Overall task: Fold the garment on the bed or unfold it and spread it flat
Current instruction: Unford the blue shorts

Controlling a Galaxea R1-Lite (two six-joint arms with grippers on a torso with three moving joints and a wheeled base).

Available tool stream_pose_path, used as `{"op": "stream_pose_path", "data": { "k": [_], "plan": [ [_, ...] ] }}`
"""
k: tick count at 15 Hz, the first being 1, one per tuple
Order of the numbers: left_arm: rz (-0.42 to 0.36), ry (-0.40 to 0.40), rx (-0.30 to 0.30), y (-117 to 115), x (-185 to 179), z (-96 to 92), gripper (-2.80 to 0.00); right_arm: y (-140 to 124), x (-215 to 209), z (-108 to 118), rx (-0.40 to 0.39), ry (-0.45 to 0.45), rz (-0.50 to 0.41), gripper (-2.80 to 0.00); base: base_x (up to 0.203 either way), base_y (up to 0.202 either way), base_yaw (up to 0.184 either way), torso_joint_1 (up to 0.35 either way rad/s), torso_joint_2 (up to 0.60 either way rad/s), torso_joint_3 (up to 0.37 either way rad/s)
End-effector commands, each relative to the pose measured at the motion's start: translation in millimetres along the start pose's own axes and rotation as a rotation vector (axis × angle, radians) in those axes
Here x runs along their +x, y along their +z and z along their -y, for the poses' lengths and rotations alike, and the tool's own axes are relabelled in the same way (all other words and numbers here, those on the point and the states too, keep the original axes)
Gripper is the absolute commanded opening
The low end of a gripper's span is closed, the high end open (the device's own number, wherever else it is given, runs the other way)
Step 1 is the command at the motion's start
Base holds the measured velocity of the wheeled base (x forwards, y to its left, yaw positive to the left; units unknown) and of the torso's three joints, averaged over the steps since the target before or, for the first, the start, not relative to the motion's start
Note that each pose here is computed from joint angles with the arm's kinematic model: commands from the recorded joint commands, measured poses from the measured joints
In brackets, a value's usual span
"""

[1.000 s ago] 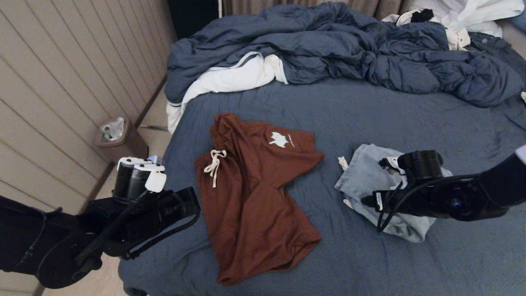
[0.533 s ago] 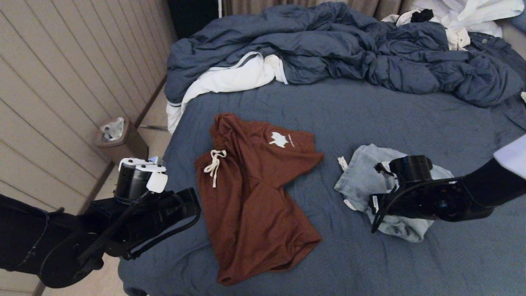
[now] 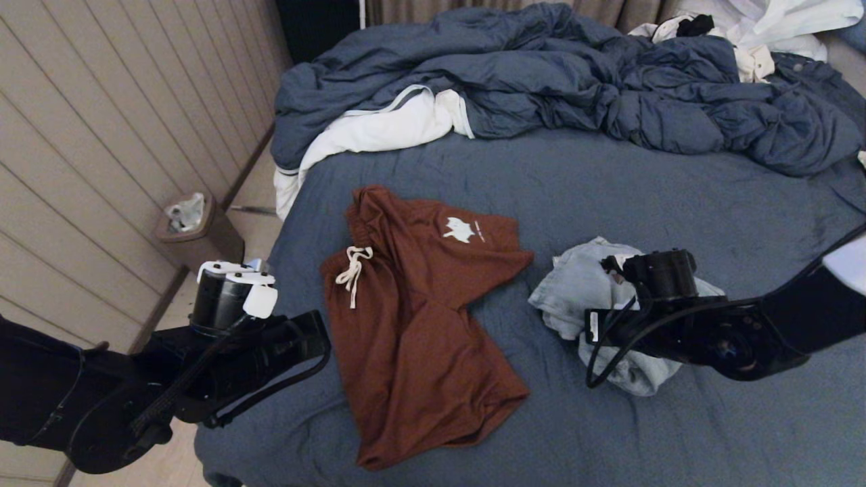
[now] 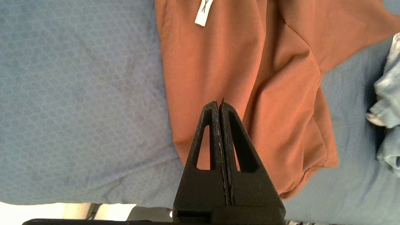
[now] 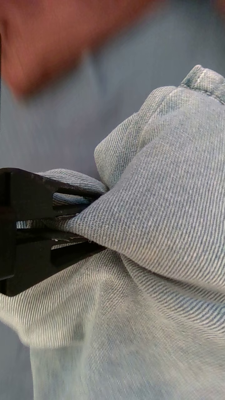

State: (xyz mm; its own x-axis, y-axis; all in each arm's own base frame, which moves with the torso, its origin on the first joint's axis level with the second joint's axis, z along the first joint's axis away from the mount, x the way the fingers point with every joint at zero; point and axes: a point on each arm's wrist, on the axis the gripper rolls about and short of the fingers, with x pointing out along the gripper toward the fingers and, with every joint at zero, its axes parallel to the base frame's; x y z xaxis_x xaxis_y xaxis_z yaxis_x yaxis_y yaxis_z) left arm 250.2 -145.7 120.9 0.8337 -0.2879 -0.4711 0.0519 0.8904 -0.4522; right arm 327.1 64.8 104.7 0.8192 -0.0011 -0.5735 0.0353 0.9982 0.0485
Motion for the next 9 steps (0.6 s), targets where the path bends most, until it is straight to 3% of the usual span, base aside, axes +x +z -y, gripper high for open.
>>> {"op": "stream_pose_path", "data": {
  "k": [1, 6, 9],
  "plan": [
    [0.002, 0.001, -0.004, -0.3, 0.8, -0.1, -2.80, 12.4, -33.5, -23.3, 0.009, 0.087, 0.087, -2.80, 0.000, 0.000, 0.000, 0.000, 0.00, 0.000],
    [0.005, -0.001, -0.005, 0.3, 0.7, 0.1, -2.80, 35.8, -126.2, -60.1, 0.048, 0.326, 0.289, -2.80, 0.000, 0.000, 0.000, 0.000, 0.00, 0.000],
    [0.010, -0.004, -0.011, 0.6, 0.9, 0.6, -2.80, 45.5, -160.7, -60.0, 0.087, 0.398, 0.373, -2.80, 0.000, 0.000, 0.000, 0.000, 0.00, 0.000]
  ]
}}
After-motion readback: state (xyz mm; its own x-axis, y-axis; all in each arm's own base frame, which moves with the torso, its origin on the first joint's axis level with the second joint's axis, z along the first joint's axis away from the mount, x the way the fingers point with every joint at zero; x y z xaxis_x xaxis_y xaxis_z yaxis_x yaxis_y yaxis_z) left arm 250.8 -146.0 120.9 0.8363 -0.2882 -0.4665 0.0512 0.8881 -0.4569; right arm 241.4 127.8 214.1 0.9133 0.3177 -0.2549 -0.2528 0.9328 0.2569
